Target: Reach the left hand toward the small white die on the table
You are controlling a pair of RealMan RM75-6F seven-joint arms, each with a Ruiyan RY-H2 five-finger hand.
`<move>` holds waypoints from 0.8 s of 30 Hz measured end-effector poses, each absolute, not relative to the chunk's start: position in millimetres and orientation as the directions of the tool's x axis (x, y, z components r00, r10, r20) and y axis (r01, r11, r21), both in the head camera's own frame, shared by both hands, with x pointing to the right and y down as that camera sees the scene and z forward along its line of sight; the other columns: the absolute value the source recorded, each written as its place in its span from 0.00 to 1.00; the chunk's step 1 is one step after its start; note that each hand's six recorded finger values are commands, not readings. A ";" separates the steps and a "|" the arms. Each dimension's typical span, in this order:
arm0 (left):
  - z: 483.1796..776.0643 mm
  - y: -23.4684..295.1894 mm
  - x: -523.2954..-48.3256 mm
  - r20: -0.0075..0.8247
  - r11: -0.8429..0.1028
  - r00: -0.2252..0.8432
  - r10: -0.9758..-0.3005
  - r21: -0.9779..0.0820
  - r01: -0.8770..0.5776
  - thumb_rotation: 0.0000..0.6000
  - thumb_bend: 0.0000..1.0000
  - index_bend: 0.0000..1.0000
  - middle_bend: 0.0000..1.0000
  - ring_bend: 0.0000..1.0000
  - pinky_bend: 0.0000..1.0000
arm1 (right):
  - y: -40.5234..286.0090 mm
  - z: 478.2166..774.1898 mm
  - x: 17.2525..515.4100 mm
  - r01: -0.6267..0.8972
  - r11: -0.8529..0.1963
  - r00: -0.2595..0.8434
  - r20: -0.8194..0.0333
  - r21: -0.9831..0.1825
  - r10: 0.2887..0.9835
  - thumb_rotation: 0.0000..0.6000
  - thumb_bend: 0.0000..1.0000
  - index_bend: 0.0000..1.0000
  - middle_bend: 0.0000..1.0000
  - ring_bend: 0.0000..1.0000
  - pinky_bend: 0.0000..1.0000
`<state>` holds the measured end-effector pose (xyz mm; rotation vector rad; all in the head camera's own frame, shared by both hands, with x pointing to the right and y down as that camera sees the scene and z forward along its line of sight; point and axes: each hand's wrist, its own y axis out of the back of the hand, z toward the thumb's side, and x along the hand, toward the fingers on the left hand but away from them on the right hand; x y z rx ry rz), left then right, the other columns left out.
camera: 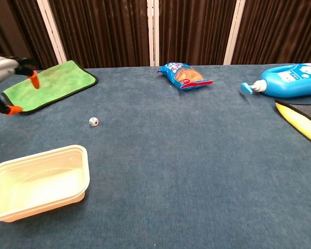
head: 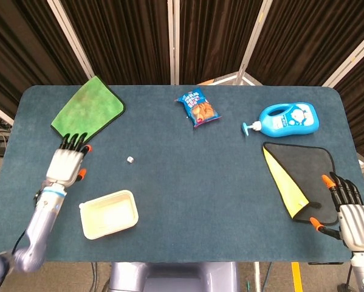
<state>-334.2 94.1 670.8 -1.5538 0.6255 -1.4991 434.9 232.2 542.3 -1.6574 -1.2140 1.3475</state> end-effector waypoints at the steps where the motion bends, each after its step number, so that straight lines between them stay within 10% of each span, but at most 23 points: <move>1: 676.5 89.5 -329.5 0.542 -0.508 0.156 -0.826 -0.835 0.214 1.00 0.34 0.32 0.00 0.00 0.00 | 231.1 541.9 436.7 0.245 -0.338 0.027 -0.342 -0.909 0.939 1.00 0.09 0.06 0.00 0.00 0.00; 24: 759.7 64.2 -221.7 0.625 -0.575 0.259 -0.736 -0.780 0.248 1.00 0.33 0.40 0.00 0.00 0.00 | 230.8 534.1 448.9 0.235 -0.296 -0.010 -0.307 -0.926 0.952 1.00 0.09 0.06 0.00 0.00 0.00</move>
